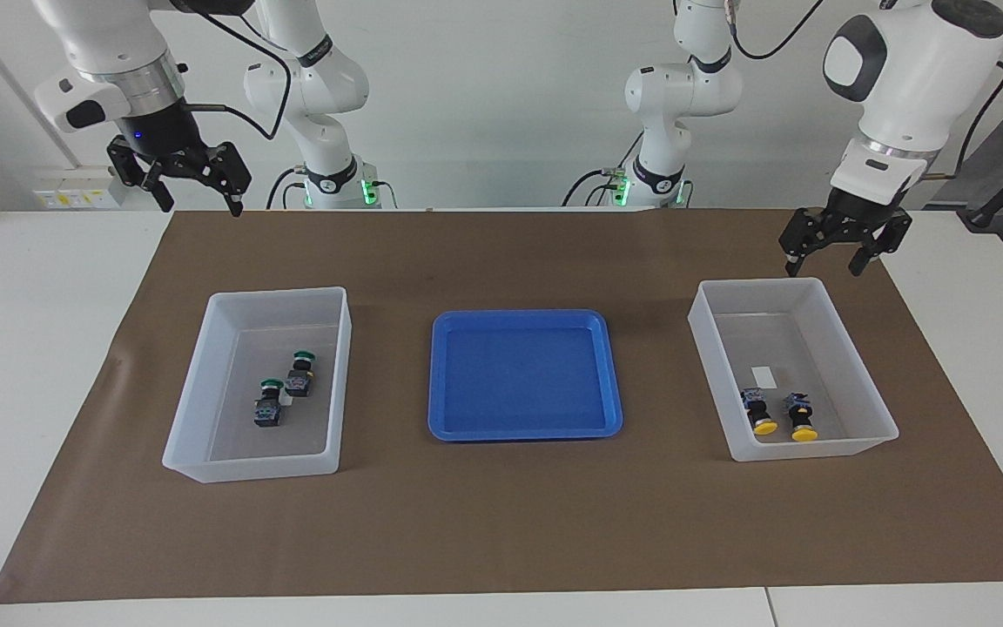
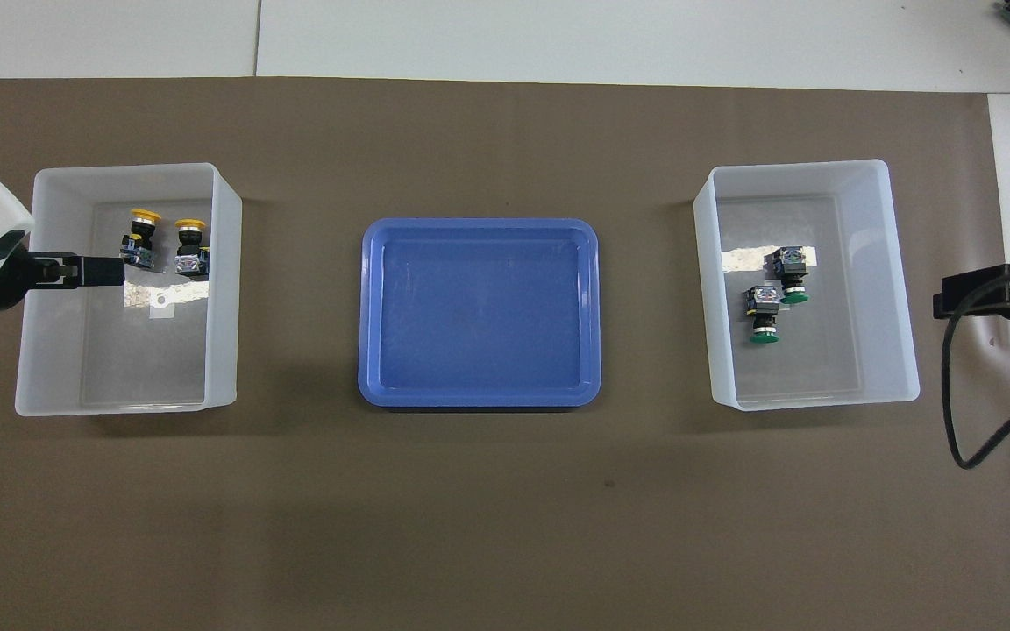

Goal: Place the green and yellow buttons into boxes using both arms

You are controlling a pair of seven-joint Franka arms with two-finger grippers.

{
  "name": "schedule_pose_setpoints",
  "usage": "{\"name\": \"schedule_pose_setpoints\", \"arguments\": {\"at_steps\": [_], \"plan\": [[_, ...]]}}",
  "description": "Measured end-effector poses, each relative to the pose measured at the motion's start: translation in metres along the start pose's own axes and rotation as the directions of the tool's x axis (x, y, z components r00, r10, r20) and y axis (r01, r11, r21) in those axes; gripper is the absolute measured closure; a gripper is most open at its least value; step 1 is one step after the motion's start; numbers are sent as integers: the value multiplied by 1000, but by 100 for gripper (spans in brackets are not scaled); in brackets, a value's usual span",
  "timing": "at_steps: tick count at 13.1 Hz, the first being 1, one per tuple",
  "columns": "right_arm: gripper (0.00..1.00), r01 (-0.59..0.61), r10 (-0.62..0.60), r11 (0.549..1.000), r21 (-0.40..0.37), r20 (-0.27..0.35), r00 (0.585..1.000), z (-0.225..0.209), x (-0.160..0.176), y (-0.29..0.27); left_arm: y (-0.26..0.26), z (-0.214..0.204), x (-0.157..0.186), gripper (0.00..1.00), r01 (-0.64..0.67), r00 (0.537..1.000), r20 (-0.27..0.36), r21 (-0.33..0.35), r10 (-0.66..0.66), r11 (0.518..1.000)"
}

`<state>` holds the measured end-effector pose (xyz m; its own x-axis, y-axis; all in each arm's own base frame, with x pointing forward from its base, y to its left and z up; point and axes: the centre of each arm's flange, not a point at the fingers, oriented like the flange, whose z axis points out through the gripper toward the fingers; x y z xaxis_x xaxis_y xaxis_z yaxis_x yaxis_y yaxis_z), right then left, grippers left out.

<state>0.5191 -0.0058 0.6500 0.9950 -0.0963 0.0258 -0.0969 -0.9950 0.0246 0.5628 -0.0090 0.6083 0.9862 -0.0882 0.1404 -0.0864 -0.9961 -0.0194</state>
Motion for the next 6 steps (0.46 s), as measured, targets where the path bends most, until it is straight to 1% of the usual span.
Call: {"name": "schedule_pose_setpoints", "arguments": {"at_steps": [3, 6], "plan": [[0, 0, 0, 1000, 0, 1, 1000, 0, 0, 0, 2, -4, -4, 0, -3, 997, 75, -5, 4, 1000], [0, 0, 0, 1000, 0, 1, 1000, 0, 0, 0, 3, -2, -6, 0, -4, 996, 91, -6, 5, 1000]]}}
